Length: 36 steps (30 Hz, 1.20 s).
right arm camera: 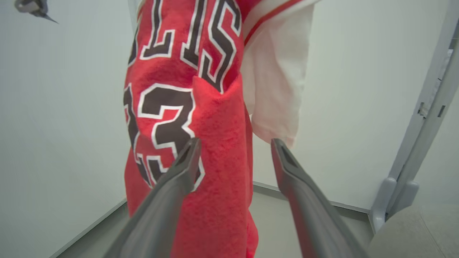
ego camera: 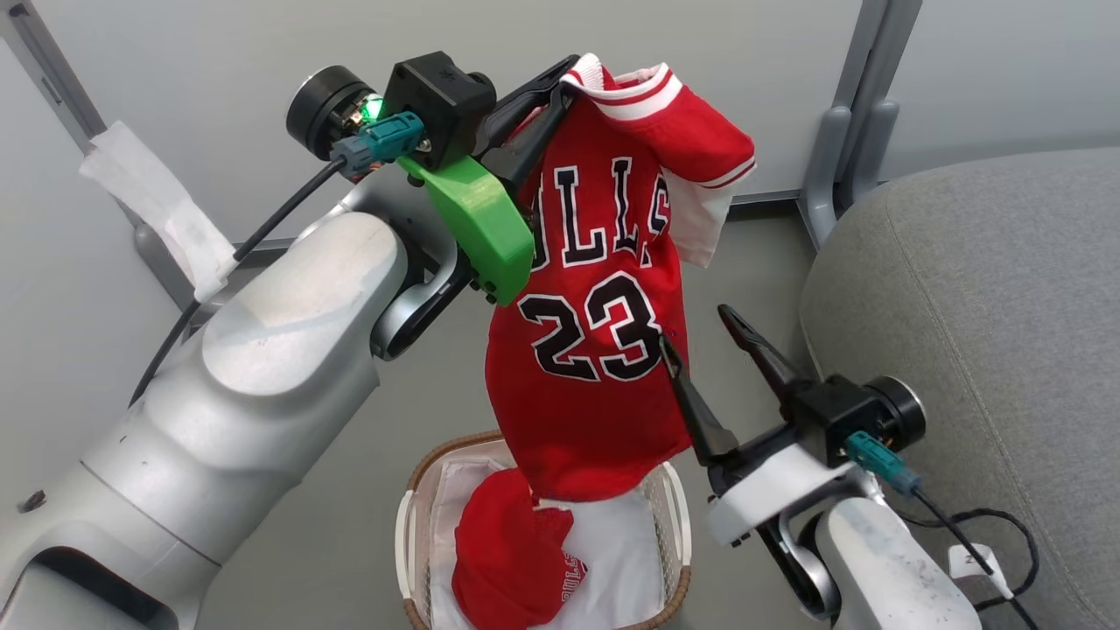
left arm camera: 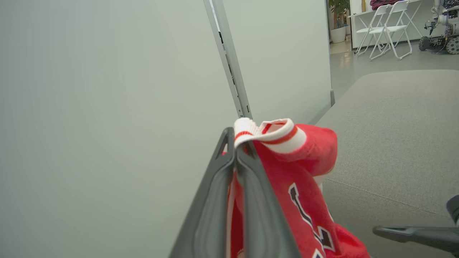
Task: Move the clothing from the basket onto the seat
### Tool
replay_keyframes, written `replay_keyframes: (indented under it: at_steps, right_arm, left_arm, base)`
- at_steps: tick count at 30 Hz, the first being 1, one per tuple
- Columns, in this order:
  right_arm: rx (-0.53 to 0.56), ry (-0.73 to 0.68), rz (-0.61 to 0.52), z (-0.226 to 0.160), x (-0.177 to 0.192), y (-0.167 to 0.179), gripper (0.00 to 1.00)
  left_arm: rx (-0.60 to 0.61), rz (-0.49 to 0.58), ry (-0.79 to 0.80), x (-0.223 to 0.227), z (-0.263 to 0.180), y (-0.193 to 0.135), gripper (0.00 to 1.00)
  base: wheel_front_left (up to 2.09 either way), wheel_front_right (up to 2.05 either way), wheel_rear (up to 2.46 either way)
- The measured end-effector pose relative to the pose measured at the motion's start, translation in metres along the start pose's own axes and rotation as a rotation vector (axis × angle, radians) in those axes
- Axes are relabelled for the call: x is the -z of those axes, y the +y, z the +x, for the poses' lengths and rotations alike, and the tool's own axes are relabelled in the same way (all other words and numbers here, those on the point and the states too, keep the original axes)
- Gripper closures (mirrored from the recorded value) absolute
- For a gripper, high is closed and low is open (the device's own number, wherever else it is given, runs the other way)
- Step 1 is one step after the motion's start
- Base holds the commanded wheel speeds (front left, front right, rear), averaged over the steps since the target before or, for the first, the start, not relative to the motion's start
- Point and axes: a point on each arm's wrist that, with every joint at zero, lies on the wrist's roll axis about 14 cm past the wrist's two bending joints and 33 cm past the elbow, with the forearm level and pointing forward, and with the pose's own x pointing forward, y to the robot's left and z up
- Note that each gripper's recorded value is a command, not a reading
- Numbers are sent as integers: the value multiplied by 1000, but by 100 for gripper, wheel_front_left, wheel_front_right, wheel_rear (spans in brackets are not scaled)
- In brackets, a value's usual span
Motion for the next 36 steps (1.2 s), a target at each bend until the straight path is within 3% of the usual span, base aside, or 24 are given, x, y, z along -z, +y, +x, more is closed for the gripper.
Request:
replay_keyframes:
  at_steps: [7, 19, 32, 33, 34, 35, 36]
  right_arm:
    - [-111, 47, -58, 20, 11, 25, 0]
    - [-173, 152, -112, 41, 35, 31, 0]
    - [-232, 72, -102, 66, 3, 48, 0]
    - [-233, 69, -100, 68, 1, 49, 9]
    - [-234, 63, -96, 69, -1, 49, 54]
    - [-235, 56, -91, 71, -3, 50, 73]
    - [-236, 55, -89, 71, -4, 50, 100]
  left_arm:
    - [12, 7, -18, -8, -3, -7, 100]
    - [43, 7, -45, -18, -4, -24, 100]
    - [61, -6, -53, -21, -11, -36, 100]
    - [59, -7, -52, -21, -11, -36, 100]
    - [56, -10, -52, -21, -12, -35, 100]
    - [52, -12, -52, -20, -12, -34, 100]
    - [49, -13, -51, -20, -13, -33, 100]
  base:
    - [0, 0, 0]
    - [0, 0, 0]
    - [0, 0, 0]
    - [0, 0, 0]
    - [0, 0, 0]
    - [0, 0, 0]
    - [0, 0, 0]
